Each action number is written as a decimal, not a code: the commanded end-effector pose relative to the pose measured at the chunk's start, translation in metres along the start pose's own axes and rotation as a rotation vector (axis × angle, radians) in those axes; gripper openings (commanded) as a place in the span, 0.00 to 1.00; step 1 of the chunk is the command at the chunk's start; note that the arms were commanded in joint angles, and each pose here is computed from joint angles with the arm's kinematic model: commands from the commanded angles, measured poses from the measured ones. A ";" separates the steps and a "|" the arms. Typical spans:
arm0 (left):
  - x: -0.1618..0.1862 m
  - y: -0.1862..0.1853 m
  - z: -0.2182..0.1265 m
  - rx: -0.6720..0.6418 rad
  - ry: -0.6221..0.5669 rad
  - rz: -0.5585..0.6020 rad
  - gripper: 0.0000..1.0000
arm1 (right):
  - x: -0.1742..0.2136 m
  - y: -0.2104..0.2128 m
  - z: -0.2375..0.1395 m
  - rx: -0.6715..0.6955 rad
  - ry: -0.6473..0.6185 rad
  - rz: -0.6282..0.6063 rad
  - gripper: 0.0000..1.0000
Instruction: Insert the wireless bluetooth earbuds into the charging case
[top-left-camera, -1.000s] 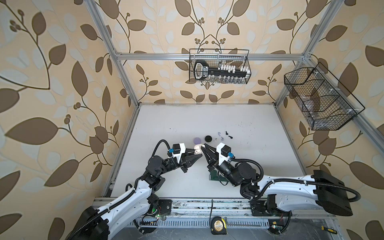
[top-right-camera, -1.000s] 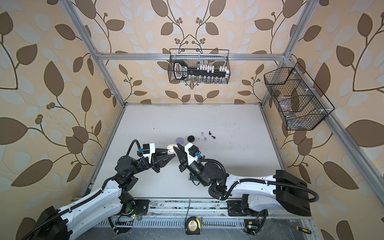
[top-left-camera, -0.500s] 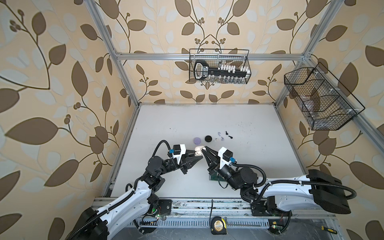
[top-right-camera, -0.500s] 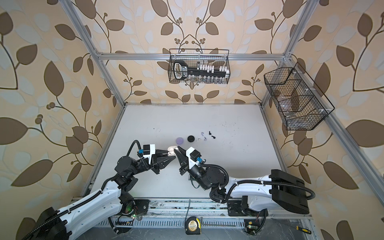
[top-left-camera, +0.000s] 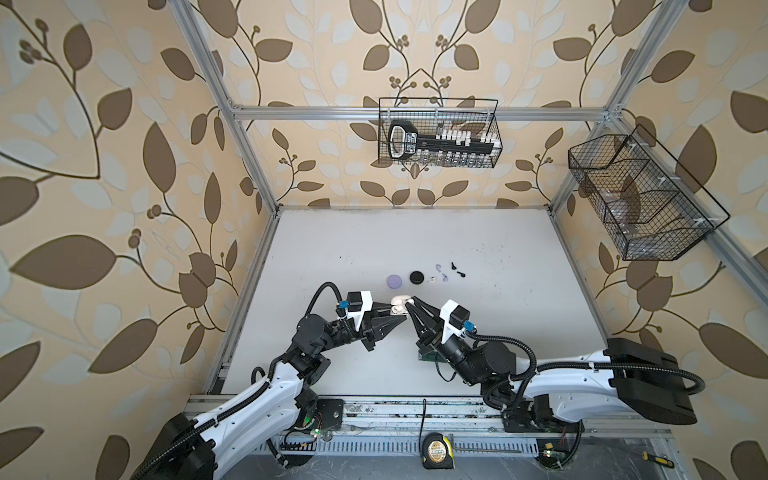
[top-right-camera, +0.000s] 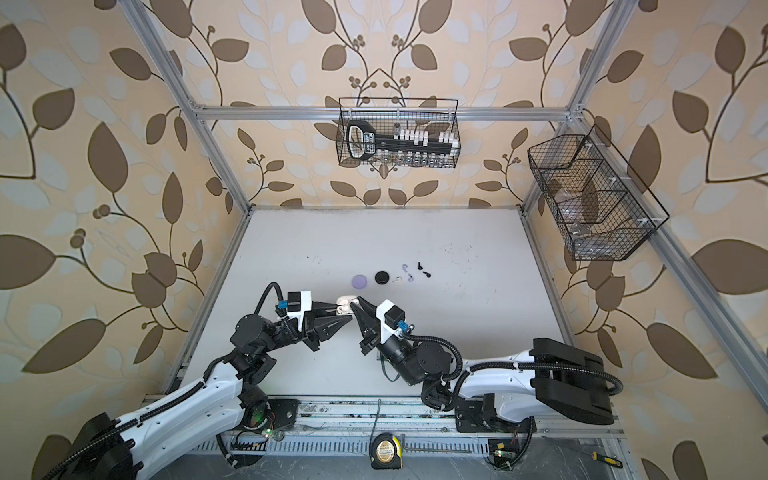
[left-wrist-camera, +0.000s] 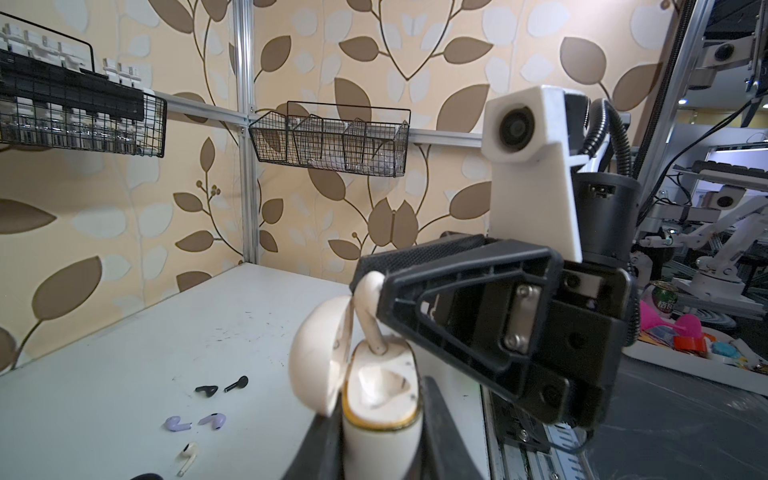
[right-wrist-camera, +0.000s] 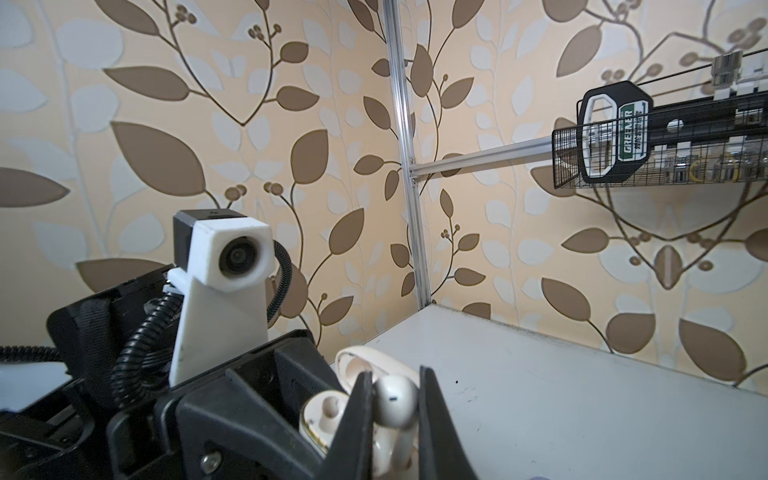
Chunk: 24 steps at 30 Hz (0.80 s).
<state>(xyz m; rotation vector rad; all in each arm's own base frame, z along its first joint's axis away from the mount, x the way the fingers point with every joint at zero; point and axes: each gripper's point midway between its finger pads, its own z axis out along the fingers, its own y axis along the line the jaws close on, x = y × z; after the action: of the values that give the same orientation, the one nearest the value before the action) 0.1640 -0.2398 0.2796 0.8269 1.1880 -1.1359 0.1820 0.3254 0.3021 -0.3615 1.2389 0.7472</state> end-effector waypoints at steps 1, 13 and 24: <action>-0.053 -0.011 -0.005 0.011 -0.182 0.128 0.00 | 0.025 -0.001 -0.009 0.009 0.060 -0.059 0.04; -0.054 -0.009 -0.005 0.002 -0.188 0.119 0.00 | 0.020 -0.001 -0.016 0.035 0.015 -0.041 0.03; -0.052 -0.018 -0.009 0.041 -0.209 0.158 0.00 | 0.019 0.002 -0.013 0.041 0.015 -0.023 0.04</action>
<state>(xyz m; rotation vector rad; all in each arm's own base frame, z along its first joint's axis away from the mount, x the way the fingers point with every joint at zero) 0.1604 -0.2372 0.2849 0.8157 1.1461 -1.1414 0.1717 0.3226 0.2969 -0.3285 1.2180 0.7445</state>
